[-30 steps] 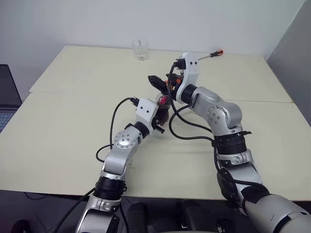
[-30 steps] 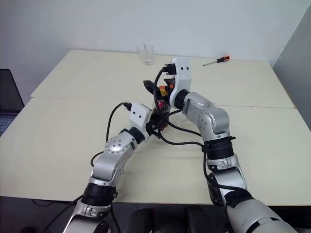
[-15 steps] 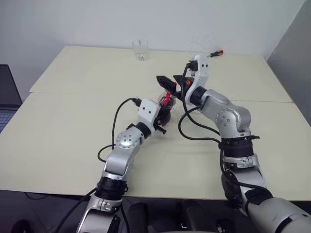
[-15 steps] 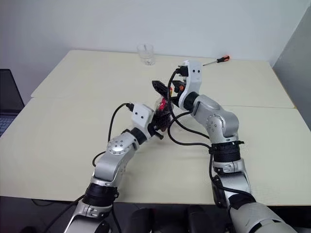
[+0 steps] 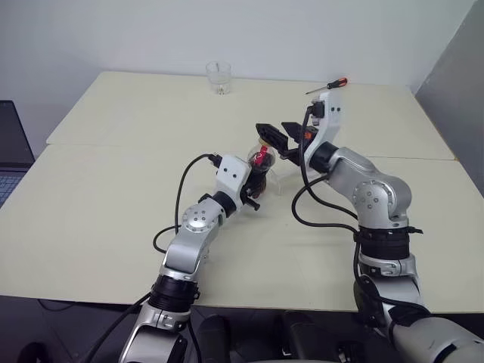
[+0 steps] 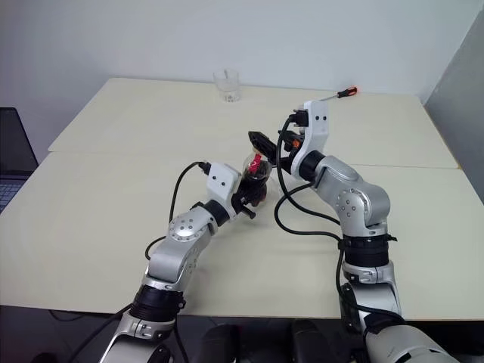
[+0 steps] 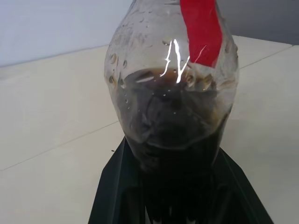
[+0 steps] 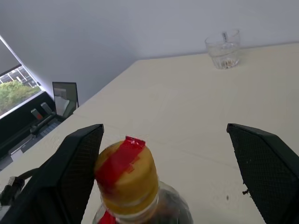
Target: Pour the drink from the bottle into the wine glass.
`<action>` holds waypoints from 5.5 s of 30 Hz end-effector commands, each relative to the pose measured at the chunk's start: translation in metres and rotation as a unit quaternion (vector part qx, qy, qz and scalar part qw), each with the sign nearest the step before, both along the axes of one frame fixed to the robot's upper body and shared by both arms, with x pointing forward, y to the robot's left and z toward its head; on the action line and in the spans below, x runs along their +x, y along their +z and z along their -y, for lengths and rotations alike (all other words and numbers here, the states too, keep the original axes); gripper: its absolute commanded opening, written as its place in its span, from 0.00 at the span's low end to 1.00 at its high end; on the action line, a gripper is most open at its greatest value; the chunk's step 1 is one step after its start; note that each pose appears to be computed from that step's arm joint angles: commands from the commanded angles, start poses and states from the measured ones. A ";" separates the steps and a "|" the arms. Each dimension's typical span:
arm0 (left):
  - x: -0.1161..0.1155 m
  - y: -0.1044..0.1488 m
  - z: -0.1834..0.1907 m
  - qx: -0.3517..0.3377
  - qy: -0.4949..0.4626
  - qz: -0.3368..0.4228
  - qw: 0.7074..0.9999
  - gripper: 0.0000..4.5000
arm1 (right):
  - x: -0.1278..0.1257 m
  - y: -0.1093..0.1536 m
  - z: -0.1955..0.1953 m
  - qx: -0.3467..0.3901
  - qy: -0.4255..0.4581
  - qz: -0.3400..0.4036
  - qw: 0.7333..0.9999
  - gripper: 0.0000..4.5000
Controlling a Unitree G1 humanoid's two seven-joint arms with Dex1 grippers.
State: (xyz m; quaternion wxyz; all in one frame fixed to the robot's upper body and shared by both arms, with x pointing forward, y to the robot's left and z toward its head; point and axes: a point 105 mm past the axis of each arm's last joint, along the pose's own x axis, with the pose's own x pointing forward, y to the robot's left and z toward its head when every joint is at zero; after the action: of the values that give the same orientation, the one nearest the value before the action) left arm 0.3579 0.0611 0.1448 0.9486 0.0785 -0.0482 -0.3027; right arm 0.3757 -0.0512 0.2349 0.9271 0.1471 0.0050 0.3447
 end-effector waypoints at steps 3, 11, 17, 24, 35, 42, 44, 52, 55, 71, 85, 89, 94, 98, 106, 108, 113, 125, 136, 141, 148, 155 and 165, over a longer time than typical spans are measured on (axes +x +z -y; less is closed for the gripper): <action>-0.001 0.030 -0.003 -0.015 0.003 0.057 0.998 0.19 | -0.005 0.005 0.019 0.003 -0.029 0.006 1.000 1.00; 0.000 0.030 -0.004 -0.014 0.004 0.057 0.998 0.19 | -0.010 -0.001 0.024 -0.008 -0.031 -0.001 0.999 1.00; 0.001 0.030 -0.005 -0.013 0.006 0.057 0.998 0.19 | -0.012 0.000 0.028 -0.014 -0.030 -0.001 0.999 1.00; 0.001 0.030 -0.006 -0.014 0.007 0.058 0.998 0.19 | -0.017 0.005 0.026 -0.017 -0.009 0.008 1.000 1.00; 0.001 0.029 -0.007 -0.014 0.010 0.058 0.998 0.19 | -0.030 0.014 0.014 -0.001 0.050 0.017 0.999 1.00; 0.001 0.030 -0.006 -0.014 0.009 0.058 0.998 0.19 | -0.030 0.023 0.000 0.009 0.073 0.024 0.997 1.00; 0.000 0.030 -0.006 -0.015 0.009 0.058 0.998 0.19 | -0.030 0.025 -0.004 0.011 0.078 0.028 0.997 1.00; 0.000 0.030 -0.007 -0.015 0.012 0.059 0.998 0.19 | -0.025 0.022 -0.011 0.007 0.078 0.022 0.997 1.00; -0.001 0.030 -0.007 -0.016 0.014 0.059 0.998 0.19 | -0.023 0.018 -0.015 0.006 0.079 0.019 0.997 1.00; -0.002 0.030 -0.007 -0.017 0.015 0.059 0.998 0.19 | -0.017 0.023 -0.025 0.015 0.085 0.026 0.996 1.00; -0.004 0.029 -0.009 -0.016 0.018 0.056 0.998 0.19 | -0.016 0.024 -0.028 0.013 0.090 0.028 0.995 0.73; -0.004 0.028 -0.009 -0.016 0.019 0.056 0.998 0.19 | -0.015 0.026 -0.028 0.013 0.088 0.030 0.996 0.56; -0.004 0.028 -0.009 -0.017 0.019 0.055 0.998 0.19 | -0.015 0.026 -0.028 0.012 0.088 0.032 0.996 0.56; -0.004 0.028 -0.009 -0.017 0.020 0.055 0.998 0.19 | -0.015 0.026 -0.029 0.011 0.089 0.032 0.995 0.56; -0.003 0.028 -0.009 -0.017 0.021 0.055 0.998 0.19 | -0.015 0.025 -0.030 0.009 0.091 0.032 0.995 0.27; -0.003 0.028 -0.009 -0.017 0.021 0.055 0.998 0.19 | -0.015 0.025 -0.030 0.008 0.091 0.032 0.995 0.27; -0.003 0.028 -0.009 -0.018 0.022 0.055 0.998 0.19 | -0.015 0.026 -0.030 0.009 0.090 0.035 0.995 0.27; -0.004 0.027 -0.010 -0.016 0.022 0.053 0.998 0.19 | -0.020 0.046 -0.018 0.071 0.100 0.052 0.991 0.27; -0.002 0.035 -0.021 -0.018 0.043 0.074 0.996 0.19 | 0.015 0.009 0.079 0.031 -0.129 0.016 0.991 0.27; 0.003 0.051 -0.058 -0.043 0.126 0.107 0.985 0.19 | 0.010 -0.022 0.141 0.000 -0.255 -0.008 0.967 0.27; 0.017 0.052 -0.119 -0.063 0.246 0.134 0.958 0.19 | -0.001 -0.090 0.174 -0.069 -0.346 -0.085 0.932 0.27; 0.025 0.031 -0.164 -0.052 0.308 0.132 0.941 0.19 | 0.000 -0.116 0.180 -0.094 -0.359 -0.122 0.921 0.27; 0.027 0.029 -0.188 -0.043 0.350 0.152 0.923 0.19 | -0.003 -0.119 0.195 -0.122 -0.371 -0.121 0.912 0.64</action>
State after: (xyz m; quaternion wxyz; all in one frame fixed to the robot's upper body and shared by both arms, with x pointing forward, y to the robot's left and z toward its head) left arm 0.3849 0.2519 0.1512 0.9853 0.0871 -0.1313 0.0658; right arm 0.3723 -0.2430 0.1020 0.9875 0.0732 0.1304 -0.0499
